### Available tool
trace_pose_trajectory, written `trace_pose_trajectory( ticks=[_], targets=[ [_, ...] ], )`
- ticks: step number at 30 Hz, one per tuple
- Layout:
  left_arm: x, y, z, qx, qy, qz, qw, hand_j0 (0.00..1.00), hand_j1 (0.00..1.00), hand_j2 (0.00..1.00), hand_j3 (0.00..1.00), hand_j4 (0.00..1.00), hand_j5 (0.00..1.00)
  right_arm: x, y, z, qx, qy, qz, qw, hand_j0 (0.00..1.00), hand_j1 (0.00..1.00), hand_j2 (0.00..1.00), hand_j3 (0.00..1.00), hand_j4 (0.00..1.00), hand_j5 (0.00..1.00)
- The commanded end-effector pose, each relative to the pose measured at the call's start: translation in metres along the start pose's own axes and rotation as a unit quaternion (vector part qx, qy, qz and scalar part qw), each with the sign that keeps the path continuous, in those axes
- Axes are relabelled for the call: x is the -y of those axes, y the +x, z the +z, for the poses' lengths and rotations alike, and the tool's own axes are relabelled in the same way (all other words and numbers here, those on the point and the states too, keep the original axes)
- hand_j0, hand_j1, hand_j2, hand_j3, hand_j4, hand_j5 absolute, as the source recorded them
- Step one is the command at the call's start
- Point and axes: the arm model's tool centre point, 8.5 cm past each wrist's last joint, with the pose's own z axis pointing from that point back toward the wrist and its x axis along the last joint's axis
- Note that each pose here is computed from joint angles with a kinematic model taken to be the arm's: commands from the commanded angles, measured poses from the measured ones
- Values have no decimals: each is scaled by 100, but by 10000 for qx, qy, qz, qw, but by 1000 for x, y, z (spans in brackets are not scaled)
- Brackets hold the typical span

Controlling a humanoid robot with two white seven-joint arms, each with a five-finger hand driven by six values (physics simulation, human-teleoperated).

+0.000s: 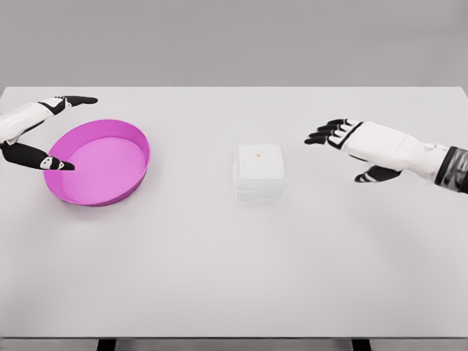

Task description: Pack egg into the box and close the box lid

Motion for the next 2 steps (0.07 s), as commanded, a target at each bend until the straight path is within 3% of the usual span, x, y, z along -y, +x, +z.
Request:
trace_pose_trajectory(
  ticks=[1,2],
  targets=[
    [-1,0,0,0,15,19,10000,100,100,100,100,100,100,3,-2,4,-43,-54,-9,10000,100,100,100,100,100,100],
    [0,0,0,-3,10,25,10000,100,100,100,100,100,100,1,-2,4,-42,-39,-27,10000,100,100,100,100,100,100]
  ],
)
